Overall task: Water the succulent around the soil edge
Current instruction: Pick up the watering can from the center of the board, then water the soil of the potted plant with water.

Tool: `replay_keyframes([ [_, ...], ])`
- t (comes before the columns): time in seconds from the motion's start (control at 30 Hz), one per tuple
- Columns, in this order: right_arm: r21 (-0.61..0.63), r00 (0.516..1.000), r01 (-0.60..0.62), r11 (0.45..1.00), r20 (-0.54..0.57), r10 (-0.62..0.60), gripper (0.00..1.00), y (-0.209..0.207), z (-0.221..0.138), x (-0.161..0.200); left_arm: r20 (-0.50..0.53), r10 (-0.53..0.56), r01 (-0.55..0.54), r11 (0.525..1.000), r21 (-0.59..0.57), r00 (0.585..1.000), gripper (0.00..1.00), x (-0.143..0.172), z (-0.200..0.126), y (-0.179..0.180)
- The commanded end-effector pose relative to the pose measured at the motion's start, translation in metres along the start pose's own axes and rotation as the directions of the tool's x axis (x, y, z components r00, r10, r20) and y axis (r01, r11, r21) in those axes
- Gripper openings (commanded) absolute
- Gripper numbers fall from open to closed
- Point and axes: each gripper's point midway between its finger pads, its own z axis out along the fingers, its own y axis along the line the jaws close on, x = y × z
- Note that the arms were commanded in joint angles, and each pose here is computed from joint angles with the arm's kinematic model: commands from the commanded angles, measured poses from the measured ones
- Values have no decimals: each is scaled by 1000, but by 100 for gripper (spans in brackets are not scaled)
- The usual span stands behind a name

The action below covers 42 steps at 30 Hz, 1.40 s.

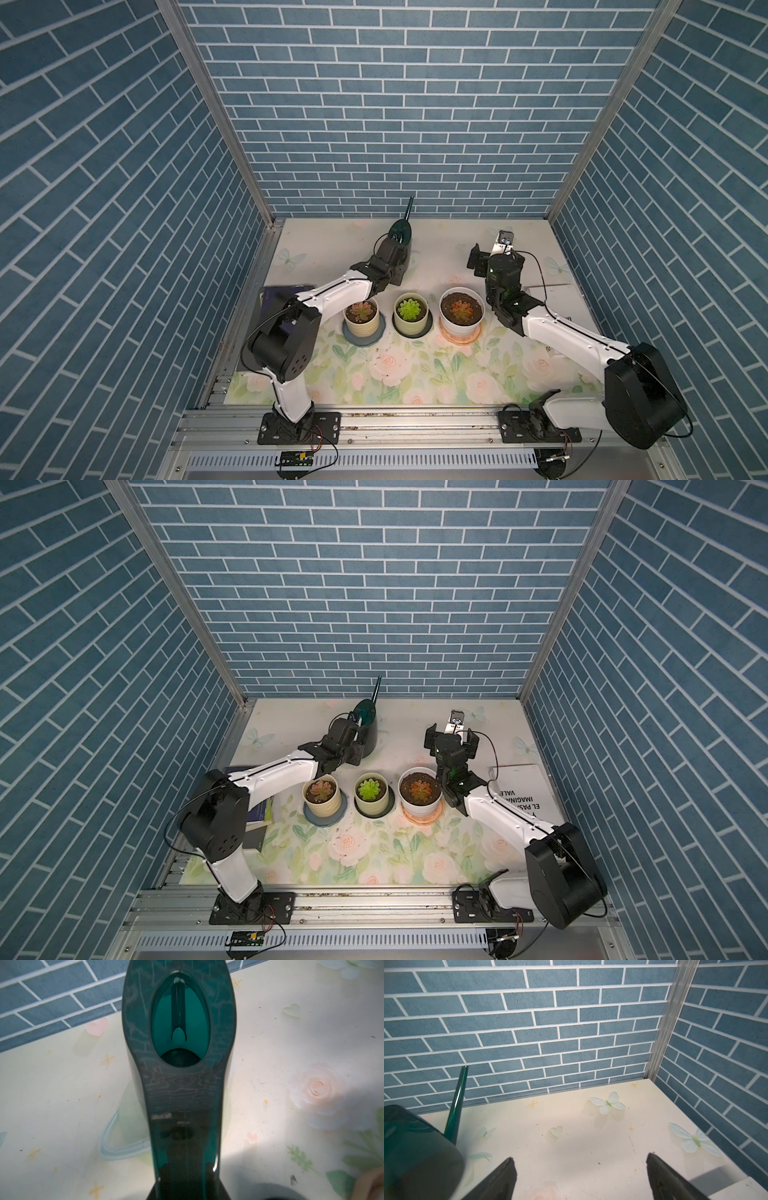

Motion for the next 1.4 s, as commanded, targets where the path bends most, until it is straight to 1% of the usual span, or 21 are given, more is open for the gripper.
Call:
replay_keyframes([
  [0.0,3,999,43,999,-6,-43,99,-9,2,3,49,97,-100,993,58,994,0,-29,-53,2],
  [0.1,16,999,54,998,-8,-54,99,-19,5,1,90,159,-167,983,78,983,0,-39,-97,6],
  [0.2,41,998,59,997,-8,-59,99,-35,8,-2,117,240,-246,969,35,964,0,-41,-136,19],
  [0.3,64,999,53,997,-3,-52,99,-51,8,-4,74,360,-362,932,14,930,0,-32,-166,27],
  [0.33,70,999,49,996,-2,-49,99,-55,8,-5,43,397,-398,917,14,917,0,-27,-174,31],
  [0.4,81,999,34,996,5,-35,99,-68,9,-7,-2,462,-461,886,54,887,0,-21,-190,32],
  [0.47,87,1000,22,996,13,-23,99,-76,10,-11,2,481,-480,873,88,876,0,-29,-204,28],
  [0.53,88,1000,13,996,19,-15,99,-81,11,-16,23,501,-498,852,160,865,0,-36,-218,18],
  [0.57,90,1000,12,996,22,-14,99,-83,10,-18,19,508,-503,846,175,861,0,-36,-221,16],
  [0.6,92,1000,13,996,24,-15,99,-84,10,-20,-1,510,-504,849,159,860,0,-34,-220,21],
  [0.63,96,999,15,995,27,-18,99,-86,10,-22,-53,520,-511,851,122,852,0,-27,-215,29],
  [0.7,106,999,24,994,26,-27,99,-90,10,-26,-175,545,-549,835,28,820,0,-8,-203,51],
  [0.73,112,999,27,993,29,-30,99,-92,9,-29,-218,567,-580,814,5,794,0,1,-199,55],
  [0.77,118,999,30,993,33,-34,99,-94,9,-31,-233,588,-605,796,-2,774,0,6,-200,55],
  [0.9,139,998,35,990,45,-42,99,-102,7,-37,-188,618,-641,761,-99,763,0,-14,-229,59],
  [0.93,146,998,37,989,46,-44,99,-105,7,-38,-184,635,-657,745,-112,751,0,-18,-236,59],
  [1.03,156,998,43,987,45,-50,99,-109,9,-39,-151,700,-716,691,-101,698,0,-20,-252,48],
  [1.13,162,998,45,986,40,-52,99,-111,10,-38,-79,721,-725,680,-110,688,0,-34,-269,38],
  [1.17,161,998,45,986,40,-52,100,-111,10,-38,-74,734,-738,668,-100,675,0,-33,-271,36],
  [1.27,161,998,50,986,40,-57,99,-112,10,-40,-112,785,-793,603,-91,610,0,-22,-273,36],
  [1.37,165,997,59,985,45,-67,99,-113,7,-44,-72,815,-818,568,-95,575,0,-28,-285,30],
])
